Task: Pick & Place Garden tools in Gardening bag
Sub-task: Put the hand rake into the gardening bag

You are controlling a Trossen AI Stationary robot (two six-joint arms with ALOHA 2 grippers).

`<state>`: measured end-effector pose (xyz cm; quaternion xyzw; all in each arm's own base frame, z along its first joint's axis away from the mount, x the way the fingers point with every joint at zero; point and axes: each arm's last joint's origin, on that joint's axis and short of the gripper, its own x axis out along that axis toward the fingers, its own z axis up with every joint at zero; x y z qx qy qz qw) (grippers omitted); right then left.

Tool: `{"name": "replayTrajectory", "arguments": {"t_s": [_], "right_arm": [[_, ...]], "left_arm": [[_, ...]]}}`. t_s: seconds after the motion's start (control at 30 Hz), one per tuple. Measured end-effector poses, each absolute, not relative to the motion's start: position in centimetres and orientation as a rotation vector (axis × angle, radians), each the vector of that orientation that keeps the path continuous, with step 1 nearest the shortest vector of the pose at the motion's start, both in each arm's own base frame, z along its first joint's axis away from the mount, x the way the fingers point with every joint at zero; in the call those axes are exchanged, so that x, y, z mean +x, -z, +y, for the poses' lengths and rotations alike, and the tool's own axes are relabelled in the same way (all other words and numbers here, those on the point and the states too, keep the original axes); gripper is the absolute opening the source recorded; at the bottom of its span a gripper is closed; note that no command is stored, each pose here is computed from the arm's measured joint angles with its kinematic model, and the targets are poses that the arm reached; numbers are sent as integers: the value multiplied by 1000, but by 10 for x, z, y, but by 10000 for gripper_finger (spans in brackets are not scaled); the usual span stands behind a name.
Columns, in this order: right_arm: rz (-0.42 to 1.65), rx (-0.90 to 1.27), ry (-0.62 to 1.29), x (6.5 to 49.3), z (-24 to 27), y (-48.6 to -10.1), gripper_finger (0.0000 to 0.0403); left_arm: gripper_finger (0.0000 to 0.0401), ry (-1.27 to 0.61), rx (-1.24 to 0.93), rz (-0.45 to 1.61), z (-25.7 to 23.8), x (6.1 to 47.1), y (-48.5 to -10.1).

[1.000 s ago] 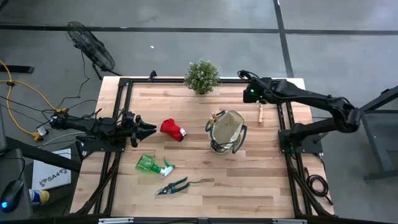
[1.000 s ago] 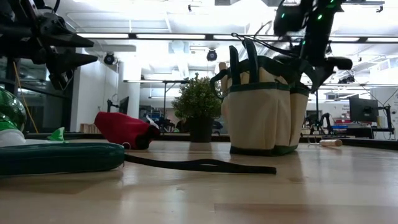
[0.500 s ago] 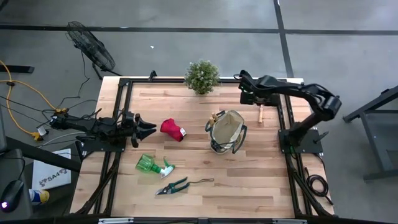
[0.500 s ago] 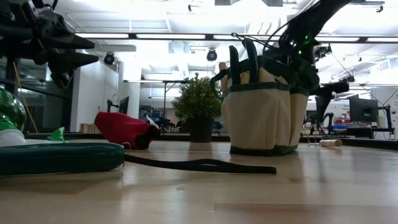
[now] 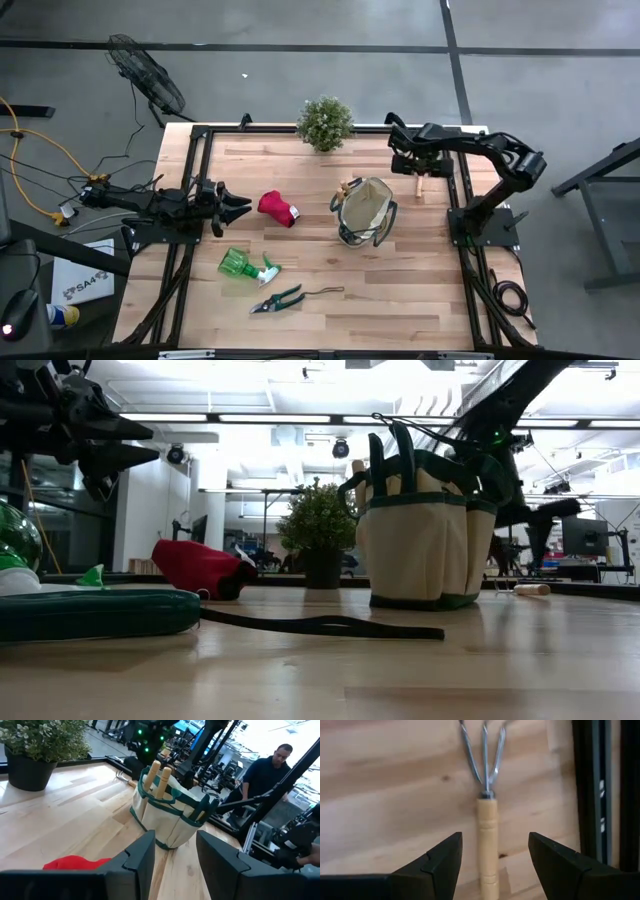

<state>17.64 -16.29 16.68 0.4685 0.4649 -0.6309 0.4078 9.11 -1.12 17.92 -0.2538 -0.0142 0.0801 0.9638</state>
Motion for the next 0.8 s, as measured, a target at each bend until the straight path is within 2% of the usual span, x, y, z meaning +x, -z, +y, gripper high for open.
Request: {"name": "replayTrajectory", "arguments": {"t_s": [0.2,0.53,0.8], "right_arm": [[1201,1206,1567,169,-155,-149,220],[1135,1207,1521,166,-168,-146,219],[1122,1236,1481,161,-176,-145,198]], "left_arm": [[140,-163,-514,-29,-11,91,-179],[140,-164,-515,-30,-11,91,-179],[140,-154,-522,-27,-11,91,-179]]}}
